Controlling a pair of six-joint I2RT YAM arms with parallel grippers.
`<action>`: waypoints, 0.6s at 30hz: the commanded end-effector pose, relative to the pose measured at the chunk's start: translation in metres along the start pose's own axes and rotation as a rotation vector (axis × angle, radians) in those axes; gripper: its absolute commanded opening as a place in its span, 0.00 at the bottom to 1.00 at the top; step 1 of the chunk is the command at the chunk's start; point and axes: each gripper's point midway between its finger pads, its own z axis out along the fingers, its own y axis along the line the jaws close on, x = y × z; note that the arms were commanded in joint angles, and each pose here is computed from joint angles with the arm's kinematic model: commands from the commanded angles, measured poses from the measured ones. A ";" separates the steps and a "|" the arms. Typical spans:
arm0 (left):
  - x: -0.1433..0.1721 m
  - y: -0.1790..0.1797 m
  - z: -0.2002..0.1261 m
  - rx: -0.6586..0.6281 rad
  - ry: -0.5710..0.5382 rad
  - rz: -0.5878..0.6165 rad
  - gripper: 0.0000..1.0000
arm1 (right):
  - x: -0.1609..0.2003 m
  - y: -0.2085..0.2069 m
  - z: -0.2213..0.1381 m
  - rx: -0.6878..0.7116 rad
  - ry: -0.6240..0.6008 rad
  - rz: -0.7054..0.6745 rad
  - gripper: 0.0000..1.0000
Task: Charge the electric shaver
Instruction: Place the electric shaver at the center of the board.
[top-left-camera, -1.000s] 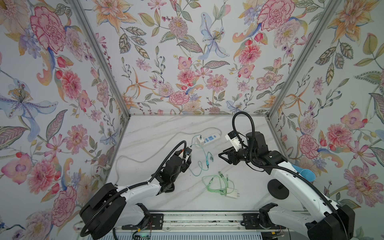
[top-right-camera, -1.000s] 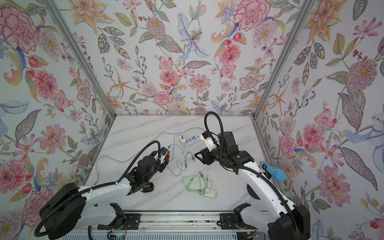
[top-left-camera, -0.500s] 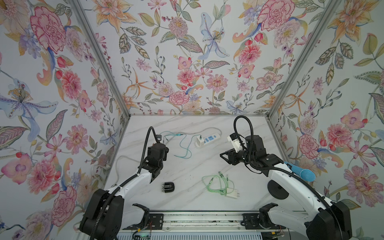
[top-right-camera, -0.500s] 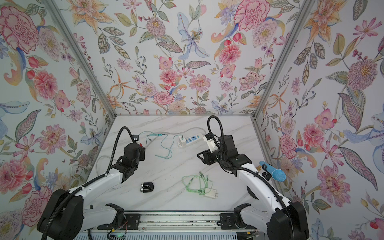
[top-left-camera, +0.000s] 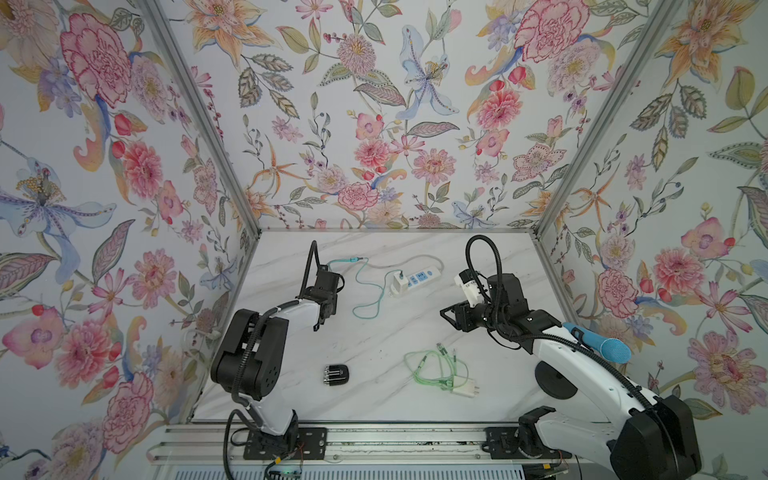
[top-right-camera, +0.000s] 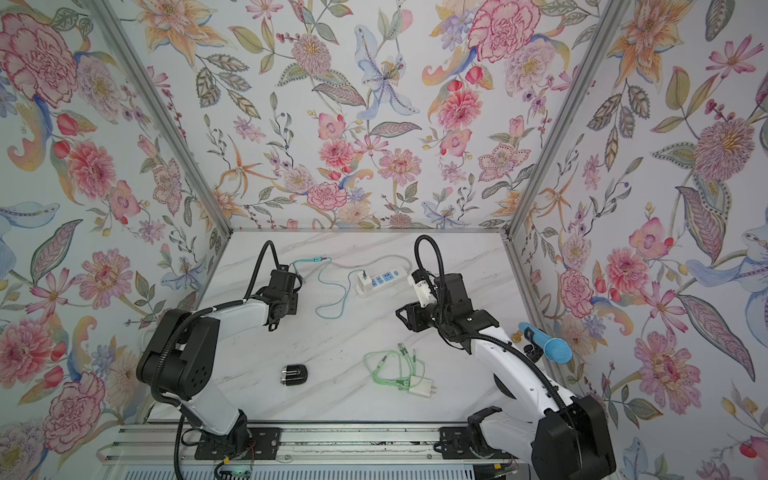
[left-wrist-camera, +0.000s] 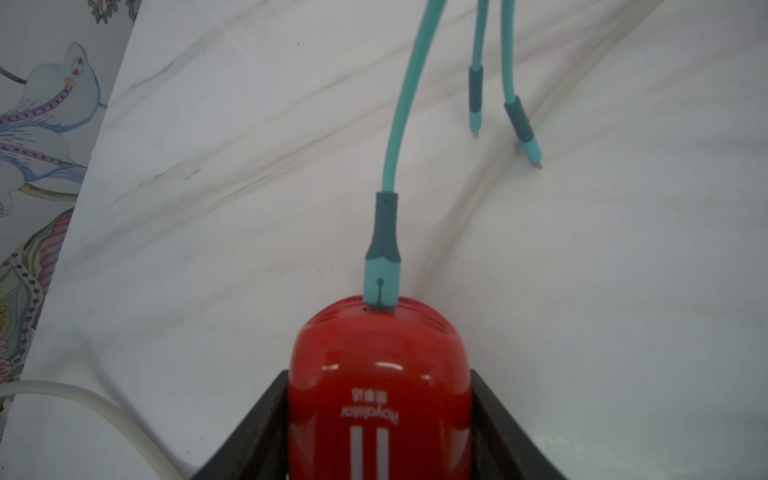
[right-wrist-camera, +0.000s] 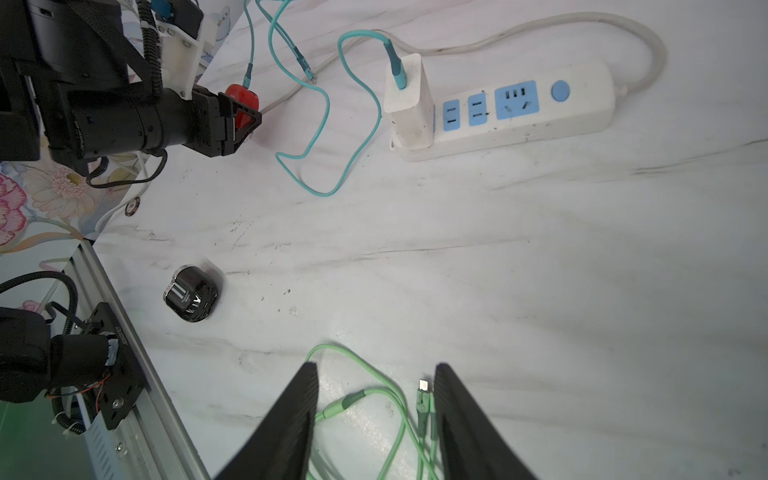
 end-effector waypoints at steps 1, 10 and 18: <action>0.016 -0.005 0.008 0.012 0.098 0.047 0.08 | 0.005 -0.010 0.001 0.038 -0.006 0.036 0.49; 0.028 -0.014 0.011 0.058 0.125 0.103 0.52 | 0.048 -0.025 -0.001 0.119 0.117 0.116 0.58; -0.028 -0.006 -0.033 0.109 -0.073 0.081 0.69 | 0.092 0.032 -0.011 0.138 0.385 -0.107 0.57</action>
